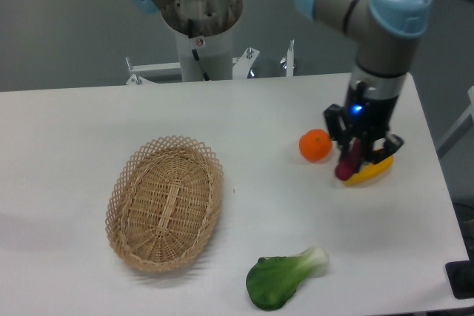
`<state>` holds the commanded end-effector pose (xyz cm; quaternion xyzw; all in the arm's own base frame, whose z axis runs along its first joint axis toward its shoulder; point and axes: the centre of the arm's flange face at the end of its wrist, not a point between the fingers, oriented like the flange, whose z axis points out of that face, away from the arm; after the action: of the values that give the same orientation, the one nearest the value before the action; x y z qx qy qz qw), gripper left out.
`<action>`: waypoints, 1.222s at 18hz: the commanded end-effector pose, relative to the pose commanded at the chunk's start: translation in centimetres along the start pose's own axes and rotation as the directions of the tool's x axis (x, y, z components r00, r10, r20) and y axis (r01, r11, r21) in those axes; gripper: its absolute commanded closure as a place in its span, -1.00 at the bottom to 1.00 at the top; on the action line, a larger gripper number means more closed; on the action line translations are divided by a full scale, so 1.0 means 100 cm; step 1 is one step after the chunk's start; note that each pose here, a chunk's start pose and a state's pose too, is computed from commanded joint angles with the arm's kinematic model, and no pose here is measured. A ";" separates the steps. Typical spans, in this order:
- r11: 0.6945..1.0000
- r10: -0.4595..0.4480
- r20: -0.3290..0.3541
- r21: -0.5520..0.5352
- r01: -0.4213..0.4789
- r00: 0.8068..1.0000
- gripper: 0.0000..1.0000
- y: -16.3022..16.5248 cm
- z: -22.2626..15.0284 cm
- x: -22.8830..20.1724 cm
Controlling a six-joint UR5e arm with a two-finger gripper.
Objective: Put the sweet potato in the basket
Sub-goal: 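Lift the sweet potato and carry it over the wicker basket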
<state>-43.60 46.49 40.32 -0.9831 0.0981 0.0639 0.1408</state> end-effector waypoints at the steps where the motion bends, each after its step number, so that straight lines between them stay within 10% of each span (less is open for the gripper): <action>1: 0.999 -0.036 0.009 0.011 0.036 0.999 0.69 -0.010 0.005 0.011; 13: 0.980 -0.183 0.006 -0.075 0.183 0.983 0.68 -0.120 0.095 0.203; 22: 0.983 0.003 0.005 -0.183 -0.003 1.000 0.64 -0.143 0.174 0.265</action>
<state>-16.47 60.32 23.50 -0.9915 0.0930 0.0753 0.0502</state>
